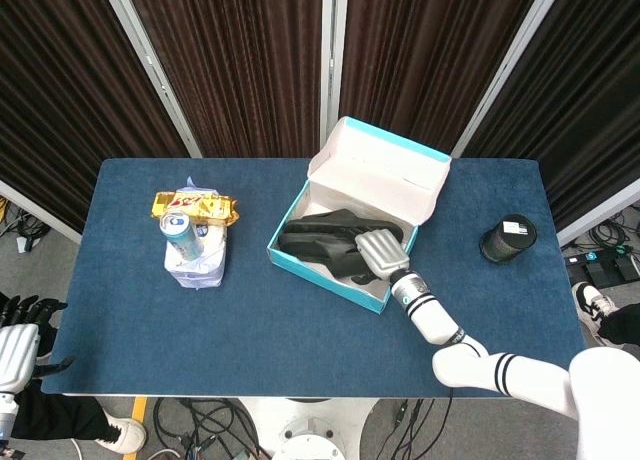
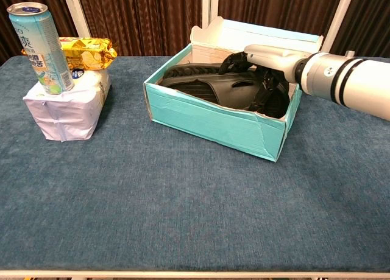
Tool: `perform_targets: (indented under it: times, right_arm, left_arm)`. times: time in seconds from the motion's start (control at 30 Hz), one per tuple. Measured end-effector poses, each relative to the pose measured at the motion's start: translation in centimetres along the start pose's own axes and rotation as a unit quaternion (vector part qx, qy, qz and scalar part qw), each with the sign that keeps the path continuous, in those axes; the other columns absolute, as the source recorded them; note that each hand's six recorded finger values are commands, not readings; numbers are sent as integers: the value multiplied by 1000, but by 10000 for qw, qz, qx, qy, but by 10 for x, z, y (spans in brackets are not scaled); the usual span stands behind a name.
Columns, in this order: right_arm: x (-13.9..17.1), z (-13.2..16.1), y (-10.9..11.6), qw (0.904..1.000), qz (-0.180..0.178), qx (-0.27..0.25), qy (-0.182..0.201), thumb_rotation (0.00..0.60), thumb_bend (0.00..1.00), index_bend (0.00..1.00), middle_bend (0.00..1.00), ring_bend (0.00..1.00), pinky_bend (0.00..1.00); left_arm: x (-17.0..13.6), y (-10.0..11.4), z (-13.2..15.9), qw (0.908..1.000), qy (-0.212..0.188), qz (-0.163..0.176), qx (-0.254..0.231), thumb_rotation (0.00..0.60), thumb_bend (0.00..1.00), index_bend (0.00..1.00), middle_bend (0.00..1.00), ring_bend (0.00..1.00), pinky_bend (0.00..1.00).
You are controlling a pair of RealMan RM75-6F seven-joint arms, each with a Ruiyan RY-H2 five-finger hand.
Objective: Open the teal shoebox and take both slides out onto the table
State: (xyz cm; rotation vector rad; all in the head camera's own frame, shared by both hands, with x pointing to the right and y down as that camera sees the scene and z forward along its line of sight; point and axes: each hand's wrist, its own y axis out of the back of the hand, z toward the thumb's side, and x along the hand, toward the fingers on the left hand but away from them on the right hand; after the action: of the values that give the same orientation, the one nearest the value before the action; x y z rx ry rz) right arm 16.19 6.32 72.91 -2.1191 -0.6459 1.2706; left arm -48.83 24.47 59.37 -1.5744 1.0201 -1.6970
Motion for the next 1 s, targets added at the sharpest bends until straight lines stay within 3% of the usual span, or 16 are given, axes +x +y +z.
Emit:
perform_targets:
  times: [0.2, 0.43, 0.73, 0.87, 1.0]
  right_arm:
    - [-6, 5, -2, 9998, -177, 13, 4, 600, 125, 309, 310, 242, 475]
    - [-8, 6, -7, 9996, -253, 85, 36, 600, 177, 362, 340, 272, 509]
    - [-10, 3, -17, 9984, -297, 485, 24, 600, 399, 566, 460, 408, 657]
    - [-10, 5, -7, 9977, -560, 374, 60, 600, 458, 633, 498, 448, 690]
    - [-6, 4, 10, 9971, -731, 148, 173, 600, 471, 635, 498, 448, 690]
  left_arm:
    - [0, -2, -2, 10000, 19, -26, -19, 600, 0, 234, 180, 92, 55]
    - [1, -3, -1, 10000, -7, -32, -33, 600, 0, 234, 180, 93, 55]
    - [1, -4, -1, 10000, 6, -55, -41, 600, 0, 234, 180, 93, 55]
    - [0, -4, -3, 10000, 44, -60, -30, 600, 0, 234, 180, 93, 55]
    - [0, -2, -3, 10000, 36, -47, -32, 600, 0, 234, 180, 93, 56]
